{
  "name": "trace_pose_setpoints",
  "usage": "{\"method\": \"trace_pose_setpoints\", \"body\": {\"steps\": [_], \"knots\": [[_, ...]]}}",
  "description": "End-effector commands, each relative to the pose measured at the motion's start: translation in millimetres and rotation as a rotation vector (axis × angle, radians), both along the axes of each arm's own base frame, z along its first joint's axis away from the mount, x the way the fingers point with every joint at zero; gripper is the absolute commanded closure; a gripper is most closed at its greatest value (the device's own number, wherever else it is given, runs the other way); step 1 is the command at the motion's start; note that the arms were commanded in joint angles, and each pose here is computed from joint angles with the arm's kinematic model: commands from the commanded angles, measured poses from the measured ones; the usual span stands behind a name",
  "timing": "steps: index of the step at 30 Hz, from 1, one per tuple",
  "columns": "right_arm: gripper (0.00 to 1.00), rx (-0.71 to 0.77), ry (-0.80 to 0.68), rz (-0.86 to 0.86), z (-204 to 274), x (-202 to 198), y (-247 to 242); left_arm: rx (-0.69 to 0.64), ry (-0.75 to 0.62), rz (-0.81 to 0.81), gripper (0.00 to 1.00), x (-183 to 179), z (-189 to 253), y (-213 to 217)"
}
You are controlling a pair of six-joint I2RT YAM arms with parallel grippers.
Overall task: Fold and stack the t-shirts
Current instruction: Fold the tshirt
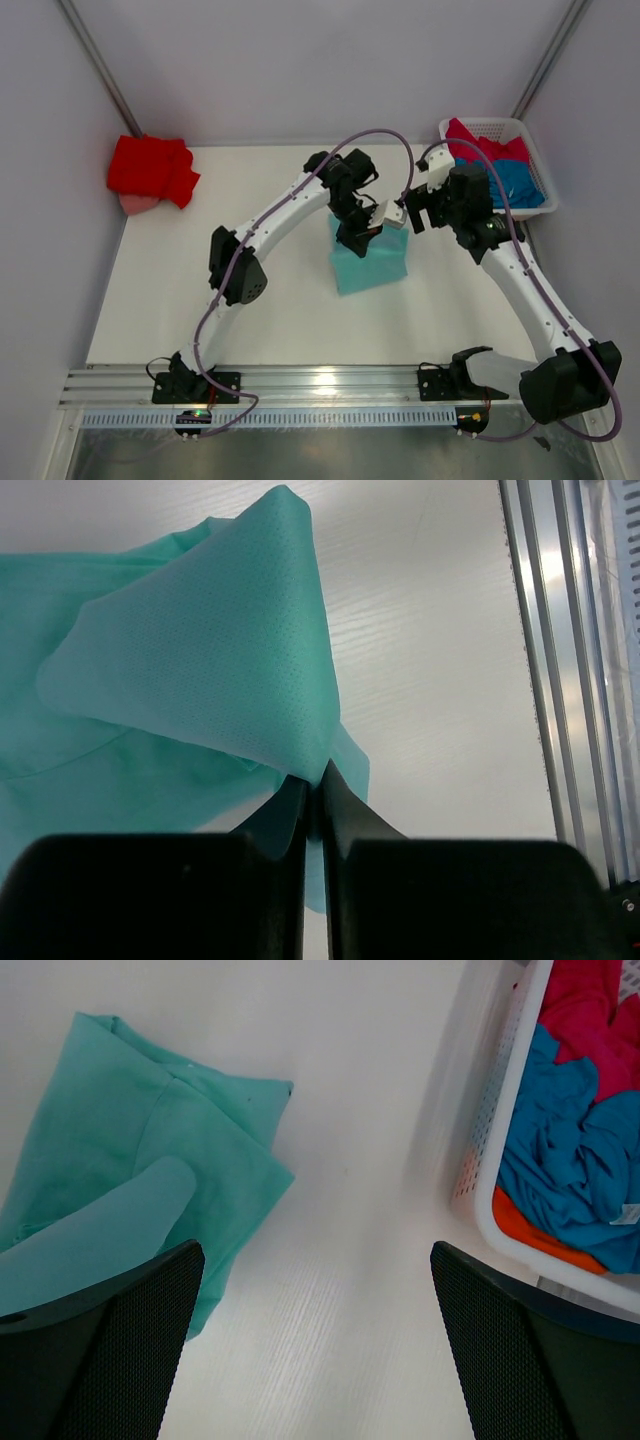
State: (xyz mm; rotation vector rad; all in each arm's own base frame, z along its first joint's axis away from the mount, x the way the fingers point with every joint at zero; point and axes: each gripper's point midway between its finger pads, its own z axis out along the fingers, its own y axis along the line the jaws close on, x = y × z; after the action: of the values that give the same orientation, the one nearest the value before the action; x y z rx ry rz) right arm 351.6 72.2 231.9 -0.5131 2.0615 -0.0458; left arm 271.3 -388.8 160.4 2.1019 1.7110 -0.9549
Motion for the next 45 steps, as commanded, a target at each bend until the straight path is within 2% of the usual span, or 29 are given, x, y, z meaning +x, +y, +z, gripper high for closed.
{"method": "trace_pose_setpoints", "body": {"steps": [1,6,8,11,15,20,24,28,36,45], "knots": [[0.01,0.084,0.033,0.441,15.7,-65.0,64.7,0.068,0.067,0.202,1.0,22.5,2.3,23.3],[0.0,-0.005,-0.05,0.29,25.1,-65.0,31.4,0.066,0.071,0.209,1.0,22.0,7.9,33.0],[0.01,-0.102,-0.111,0.082,34.3,-51.2,-6.8,0.064,0.076,0.218,1.0,23.9,8.9,36.8],[0.01,-0.169,-0.193,-0.076,55.7,-49.9,-41.6,0.051,0.082,0.226,1.0,24.8,14.2,39.5],[0.01,-0.066,-0.14,0.085,53.7,-66.5,-14.7,0.035,0.081,0.23,1.0,25.4,19.3,38.8],[0.01,0.002,-0.029,0.282,19.3,-78.7,19.9,0.012,0.09,0.234,1.0,22.9,26.5,35.6],[0.01,0.101,0.061,0.564,0.4,-102.9,62.7,0.011,0.096,0.234,1.0,21.6,27.6,36.6],[0.0,0.14,0.117,0.695,-9.9,-110.9,80.1,0.016,0.098,0.233,1.0,21.1,26.7,37.3],[0.01,0.165,0.177,0.83,-32.4,-106.1,97.3,0.005,0.111,0.224,1.0,15.7,32.1,37.3],[0.01,0.162,0.188,0.876,-38.9,-77.6,108.6,0.019,0.148,0.19,1.0,-0.5,34.8,40.8]]}}
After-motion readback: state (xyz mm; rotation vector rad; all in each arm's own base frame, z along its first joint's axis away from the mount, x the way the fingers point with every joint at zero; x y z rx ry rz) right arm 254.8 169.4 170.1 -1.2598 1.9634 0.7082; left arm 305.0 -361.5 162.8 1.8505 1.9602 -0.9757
